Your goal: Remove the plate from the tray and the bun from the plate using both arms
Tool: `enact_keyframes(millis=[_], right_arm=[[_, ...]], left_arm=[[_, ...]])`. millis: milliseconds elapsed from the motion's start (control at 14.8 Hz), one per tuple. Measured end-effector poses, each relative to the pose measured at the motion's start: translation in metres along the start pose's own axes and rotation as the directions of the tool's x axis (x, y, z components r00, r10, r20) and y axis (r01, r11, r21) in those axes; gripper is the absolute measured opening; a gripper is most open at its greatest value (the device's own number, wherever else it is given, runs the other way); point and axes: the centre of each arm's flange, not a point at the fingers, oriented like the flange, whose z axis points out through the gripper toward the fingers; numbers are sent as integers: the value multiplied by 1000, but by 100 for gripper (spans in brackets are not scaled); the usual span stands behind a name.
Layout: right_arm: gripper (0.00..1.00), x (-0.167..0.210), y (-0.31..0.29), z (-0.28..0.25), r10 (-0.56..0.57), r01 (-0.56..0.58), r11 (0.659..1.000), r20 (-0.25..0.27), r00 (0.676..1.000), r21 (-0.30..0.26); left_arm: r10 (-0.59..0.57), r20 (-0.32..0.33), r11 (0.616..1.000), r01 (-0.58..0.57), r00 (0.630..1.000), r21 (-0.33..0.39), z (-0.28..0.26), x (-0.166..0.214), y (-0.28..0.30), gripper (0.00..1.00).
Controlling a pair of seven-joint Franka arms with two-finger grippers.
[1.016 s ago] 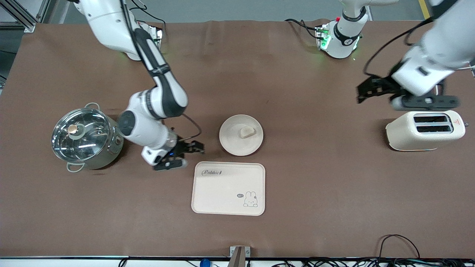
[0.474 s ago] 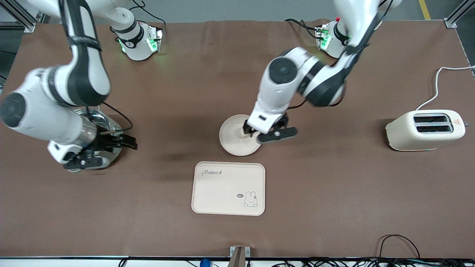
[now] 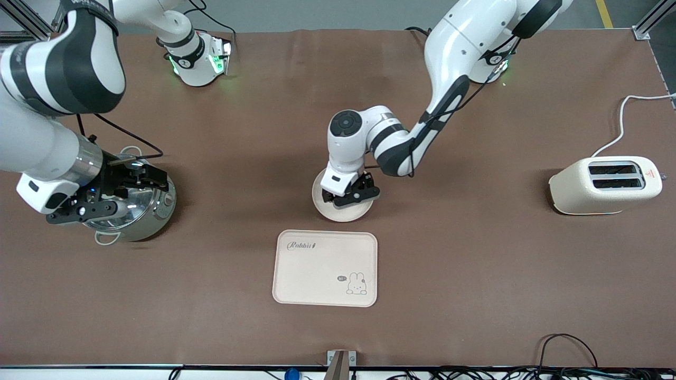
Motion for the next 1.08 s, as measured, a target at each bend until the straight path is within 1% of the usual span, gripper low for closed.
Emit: enact_keyframes(millis=[135,271,339,406,474,609,745,812,880,1083], right_arm=[[100,-10,4,-20,-2,2,1000,-7,1000,-3],[100,-24,18,-45,11,-10,1000,-23,1000,8],[100,-32,30,-59,25,-25,1000,-40,999,18],[100,-40,46,-72,46,-45,999,-60,997,27],[100,-48,61,-84,65,-63,998,-76,995,26],[100,-60,77,-100,77,-77,997,-96,992,4],[100,-65,76,-106,61,-63,998,-104,993,-13],[100,-65,74,-107,50,-54,998,-102,994,-33],[100,-65,72,-106,43,-48,998,-100,994,-48],[100,-70,80,-107,52,-58,997,-106,993,-53]], left_arm=[[-7,-1,1000,7,1000,-1,10,-16,2,100],[-9,10,1000,9,1000,-3,18,-32,0,100],[-10,14,1000,10,1000,-3,22,-38,-2,97],[-11,18,1000,12,1000,-4,24,-43,-2,96],[-14,19,1000,14,1000,-3,25,-45,-3,86],[-15,19,1000,15,1000,-1,25,-45,-4,66],[-15,20,1000,15,1000,-2,25,-45,-4,46],[-15,19,1000,15,1000,-2,25,-45,-4,36],[-15,19,1000,15,1000,-3,24,-45,-4,29],[4,12,1000,-4,1000,4,18,-36,-6,18]])
